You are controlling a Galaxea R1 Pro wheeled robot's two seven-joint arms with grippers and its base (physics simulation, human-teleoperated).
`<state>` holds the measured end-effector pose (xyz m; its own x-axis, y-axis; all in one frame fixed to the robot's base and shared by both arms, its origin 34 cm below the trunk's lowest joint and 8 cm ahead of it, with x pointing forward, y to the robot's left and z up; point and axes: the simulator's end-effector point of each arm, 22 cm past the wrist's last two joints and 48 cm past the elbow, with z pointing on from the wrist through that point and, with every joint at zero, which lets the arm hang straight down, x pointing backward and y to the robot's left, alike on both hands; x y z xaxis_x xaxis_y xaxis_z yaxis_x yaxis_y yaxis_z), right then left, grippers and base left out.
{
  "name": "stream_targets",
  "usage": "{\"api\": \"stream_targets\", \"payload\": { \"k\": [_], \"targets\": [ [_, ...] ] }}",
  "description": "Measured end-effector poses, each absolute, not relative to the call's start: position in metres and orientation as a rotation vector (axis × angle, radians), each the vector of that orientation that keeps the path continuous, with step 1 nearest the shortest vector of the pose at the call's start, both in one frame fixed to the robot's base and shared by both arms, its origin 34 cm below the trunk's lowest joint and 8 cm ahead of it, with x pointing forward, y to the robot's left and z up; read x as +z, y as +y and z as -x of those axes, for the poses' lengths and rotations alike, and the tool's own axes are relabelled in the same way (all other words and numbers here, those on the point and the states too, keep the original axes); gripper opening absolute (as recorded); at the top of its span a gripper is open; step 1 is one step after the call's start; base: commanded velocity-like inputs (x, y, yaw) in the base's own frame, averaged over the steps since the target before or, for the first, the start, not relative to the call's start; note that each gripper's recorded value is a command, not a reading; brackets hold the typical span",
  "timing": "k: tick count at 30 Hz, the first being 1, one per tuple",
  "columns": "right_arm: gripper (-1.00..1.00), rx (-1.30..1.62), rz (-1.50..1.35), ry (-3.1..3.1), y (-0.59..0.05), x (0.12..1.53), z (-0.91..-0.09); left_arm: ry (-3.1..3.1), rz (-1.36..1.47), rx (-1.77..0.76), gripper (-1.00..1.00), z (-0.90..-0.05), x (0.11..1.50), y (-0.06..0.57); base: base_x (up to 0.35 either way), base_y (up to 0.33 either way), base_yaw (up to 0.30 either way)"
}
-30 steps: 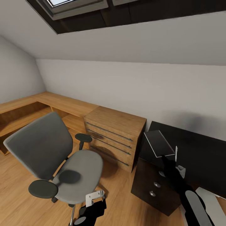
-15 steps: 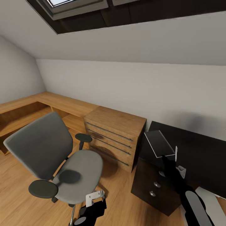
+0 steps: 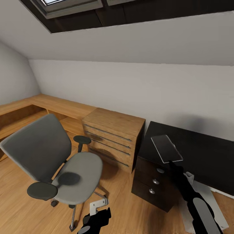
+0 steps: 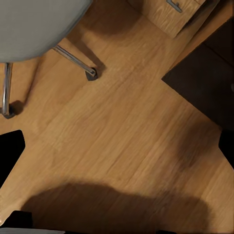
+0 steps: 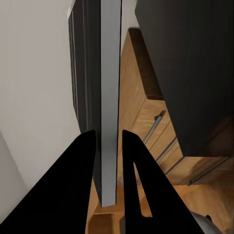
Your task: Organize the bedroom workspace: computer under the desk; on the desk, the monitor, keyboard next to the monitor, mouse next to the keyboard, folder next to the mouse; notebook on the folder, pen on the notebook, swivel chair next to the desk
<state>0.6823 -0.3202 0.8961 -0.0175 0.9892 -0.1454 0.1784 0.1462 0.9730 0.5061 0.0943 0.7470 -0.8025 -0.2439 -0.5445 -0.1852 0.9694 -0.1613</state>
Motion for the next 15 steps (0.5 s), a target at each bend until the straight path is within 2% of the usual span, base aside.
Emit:
{"api": "stream_targets", "payload": {
  "k": [15],
  "targets": [
    [-1.00, 0.997, -1.248, 1.389, -0.334, 0.893, -0.680, 2.529, 0.295, -0.128, 1.00, -0.505, 0.745, 0.094, -0.001, 0.000, -0.021]
  ]
}}
